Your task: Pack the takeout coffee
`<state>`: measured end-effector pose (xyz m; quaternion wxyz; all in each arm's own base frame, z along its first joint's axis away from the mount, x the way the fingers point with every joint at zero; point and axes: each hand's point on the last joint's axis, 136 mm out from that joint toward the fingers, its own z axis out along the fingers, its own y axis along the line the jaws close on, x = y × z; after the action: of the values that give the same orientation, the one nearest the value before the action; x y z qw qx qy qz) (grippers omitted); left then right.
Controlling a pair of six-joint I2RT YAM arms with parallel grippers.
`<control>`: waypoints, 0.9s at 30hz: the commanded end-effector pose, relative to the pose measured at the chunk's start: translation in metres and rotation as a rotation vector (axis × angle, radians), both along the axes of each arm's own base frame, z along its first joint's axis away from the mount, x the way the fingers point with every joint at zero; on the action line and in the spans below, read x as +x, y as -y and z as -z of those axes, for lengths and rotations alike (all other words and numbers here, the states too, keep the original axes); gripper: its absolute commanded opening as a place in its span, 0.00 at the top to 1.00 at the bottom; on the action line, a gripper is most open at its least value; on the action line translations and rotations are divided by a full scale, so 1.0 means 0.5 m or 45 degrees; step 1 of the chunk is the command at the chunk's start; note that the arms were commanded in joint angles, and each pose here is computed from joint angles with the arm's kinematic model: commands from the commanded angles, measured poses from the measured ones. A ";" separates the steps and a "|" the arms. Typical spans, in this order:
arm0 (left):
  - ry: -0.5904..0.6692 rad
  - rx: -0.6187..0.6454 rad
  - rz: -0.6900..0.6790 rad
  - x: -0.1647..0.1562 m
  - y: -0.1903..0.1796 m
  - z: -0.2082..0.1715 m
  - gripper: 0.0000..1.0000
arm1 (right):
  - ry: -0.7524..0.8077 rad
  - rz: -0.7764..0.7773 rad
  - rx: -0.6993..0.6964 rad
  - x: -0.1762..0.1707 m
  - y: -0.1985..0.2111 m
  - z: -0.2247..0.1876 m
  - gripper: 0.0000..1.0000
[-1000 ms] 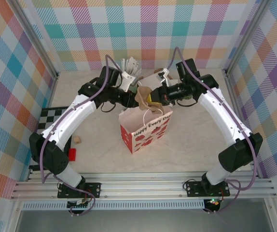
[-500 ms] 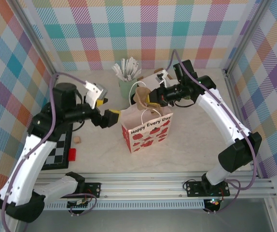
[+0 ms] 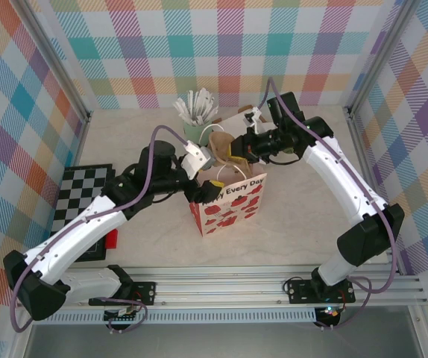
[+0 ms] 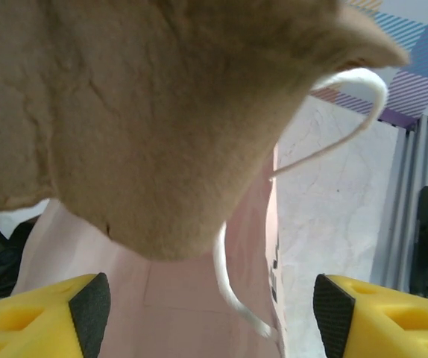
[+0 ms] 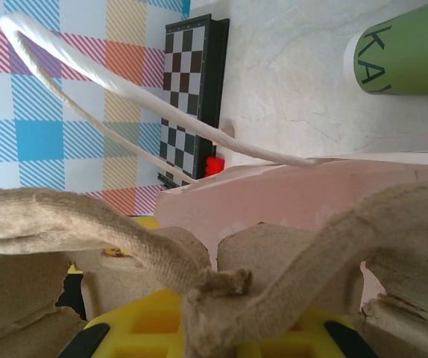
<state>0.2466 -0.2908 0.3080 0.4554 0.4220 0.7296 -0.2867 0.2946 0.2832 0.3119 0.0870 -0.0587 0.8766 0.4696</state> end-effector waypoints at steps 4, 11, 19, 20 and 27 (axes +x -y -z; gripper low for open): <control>0.065 -0.130 0.192 -0.014 0.062 -0.046 0.44 | 0.033 0.027 0.022 0.005 -0.004 -0.029 1.00; 0.103 -0.174 0.296 -0.059 0.062 -0.052 0.77 | 0.023 0.128 -0.067 0.015 0.013 -0.013 1.00; 0.140 -0.150 0.396 -0.089 0.064 -0.049 0.75 | 0.176 0.203 -0.450 0.004 0.046 0.049 1.00; 0.141 -0.150 0.405 -0.091 0.066 -0.050 0.75 | 0.176 0.190 -0.478 0.000 0.045 0.058 1.00; 0.121 -0.168 0.431 -0.094 0.076 -0.063 0.78 | 0.173 0.127 -0.664 -0.013 0.040 0.117 1.00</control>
<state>0.2117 -0.3198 0.3144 0.4438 0.5007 0.6472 -0.3653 0.2874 0.2711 0.2679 0.1491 -0.0541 0.9480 0.2758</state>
